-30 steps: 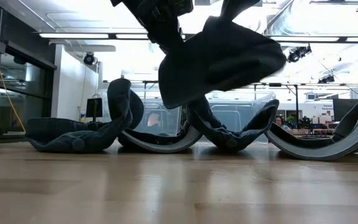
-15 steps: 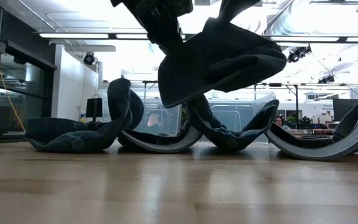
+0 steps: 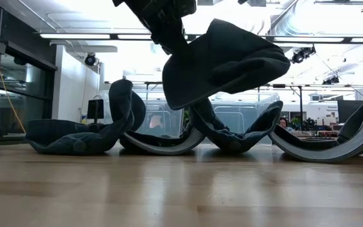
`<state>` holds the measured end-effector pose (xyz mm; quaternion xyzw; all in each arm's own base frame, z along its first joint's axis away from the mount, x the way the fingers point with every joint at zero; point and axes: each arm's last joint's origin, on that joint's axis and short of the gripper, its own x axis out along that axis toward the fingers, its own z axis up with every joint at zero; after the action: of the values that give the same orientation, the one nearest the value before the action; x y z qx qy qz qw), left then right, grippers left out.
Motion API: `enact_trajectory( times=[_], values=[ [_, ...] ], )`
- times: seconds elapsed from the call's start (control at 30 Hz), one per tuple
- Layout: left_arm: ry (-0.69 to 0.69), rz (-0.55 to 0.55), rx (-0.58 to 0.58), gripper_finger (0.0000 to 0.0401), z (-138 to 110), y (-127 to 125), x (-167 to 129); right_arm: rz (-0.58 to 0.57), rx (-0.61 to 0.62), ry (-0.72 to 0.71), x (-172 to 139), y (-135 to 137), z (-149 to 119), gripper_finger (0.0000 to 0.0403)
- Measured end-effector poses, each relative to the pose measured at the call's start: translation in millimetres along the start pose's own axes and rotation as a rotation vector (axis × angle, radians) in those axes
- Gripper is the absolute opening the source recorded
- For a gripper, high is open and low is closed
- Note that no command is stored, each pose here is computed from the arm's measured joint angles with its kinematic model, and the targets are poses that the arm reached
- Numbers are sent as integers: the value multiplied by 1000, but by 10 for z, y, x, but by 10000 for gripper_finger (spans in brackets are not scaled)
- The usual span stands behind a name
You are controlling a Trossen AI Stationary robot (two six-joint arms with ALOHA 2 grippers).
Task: Pick & Place hat
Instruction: Put the bottom blue cap into the right transparent bin
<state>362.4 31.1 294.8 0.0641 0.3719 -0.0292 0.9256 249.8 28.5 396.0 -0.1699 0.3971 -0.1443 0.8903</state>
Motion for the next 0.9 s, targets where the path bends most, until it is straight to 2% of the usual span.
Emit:
enact_trajectory(
  times=[0.23, 0.57, 0.77, 0.9],
  values=[
    [-141, 71, 8, 2, 141, 41, -11, 9, 153, -78, -318, -155, -351, 210],
    [-337, 214, 0, 2, 336, 108, -69, -24, 292, -235, -359, -165, -733, 210],
    [-397, 315, -20, 2, 399, 145, -104, -120, 378, -276, -386, -207, -780, 210],
    [-395, 323, -22, 2, 398, 147, -104, -211, 418, -303, -438, -260, -790, 210]
  ],
)
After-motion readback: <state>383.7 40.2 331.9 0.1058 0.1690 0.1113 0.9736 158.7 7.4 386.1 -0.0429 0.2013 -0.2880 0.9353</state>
